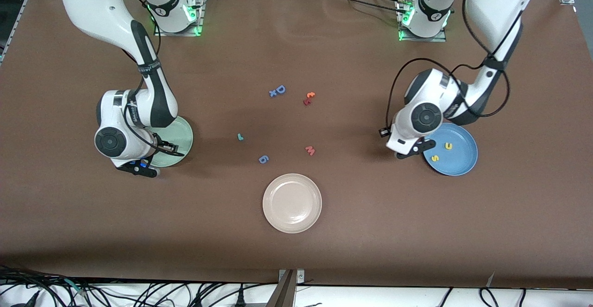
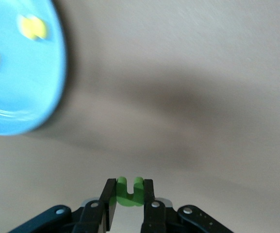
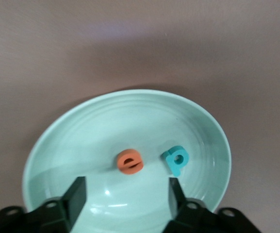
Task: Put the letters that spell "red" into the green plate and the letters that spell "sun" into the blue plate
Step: 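Reach the right gripper to teal 1 while the left gripper places n on blue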
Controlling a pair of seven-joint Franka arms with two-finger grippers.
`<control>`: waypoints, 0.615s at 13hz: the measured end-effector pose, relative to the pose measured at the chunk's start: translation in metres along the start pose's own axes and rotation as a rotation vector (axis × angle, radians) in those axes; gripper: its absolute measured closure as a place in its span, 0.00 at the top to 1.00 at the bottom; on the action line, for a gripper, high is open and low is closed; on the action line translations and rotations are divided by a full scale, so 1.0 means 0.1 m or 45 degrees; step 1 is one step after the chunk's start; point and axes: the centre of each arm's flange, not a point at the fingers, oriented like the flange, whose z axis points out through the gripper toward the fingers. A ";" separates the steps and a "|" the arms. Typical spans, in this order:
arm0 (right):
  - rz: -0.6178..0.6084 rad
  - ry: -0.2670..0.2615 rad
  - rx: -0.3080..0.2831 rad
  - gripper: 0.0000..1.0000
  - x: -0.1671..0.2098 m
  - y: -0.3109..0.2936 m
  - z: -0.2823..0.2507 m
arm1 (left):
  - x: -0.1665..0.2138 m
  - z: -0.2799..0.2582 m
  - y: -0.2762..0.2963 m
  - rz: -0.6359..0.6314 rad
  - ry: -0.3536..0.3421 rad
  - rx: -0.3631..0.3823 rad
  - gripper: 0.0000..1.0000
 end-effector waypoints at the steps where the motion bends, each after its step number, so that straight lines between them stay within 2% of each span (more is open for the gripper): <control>1: -0.004 -0.002 0.014 0.95 -0.06 -0.03 -0.20 | 0.12 -0.06 -0.19 0.039 -0.008 -0.002 0.26; 2: -0.006 -0.006 0.033 0.99 -0.14 -0.10 -0.41 | 0.24 -0.08 -0.41 0.081 -0.020 -0.011 0.26; 4: 0.014 -0.005 0.071 0.98 -0.38 -0.37 -0.74 | 0.48 -0.04 -0.84 0.158 -0.044 -0.035 0.26; 7: 0.007 0.001 0.107 0.97 -0.73 -1.02 -0.81 | 0.75 0.06 -1.41 0.255 -0.075 -0.080 0.26; 8: -0.029 0.015 0.123 0.98 -0.83 -1.23 -0.79 | 0.78 0.11 -1.49 0.263 -0.086 -0.089 0.32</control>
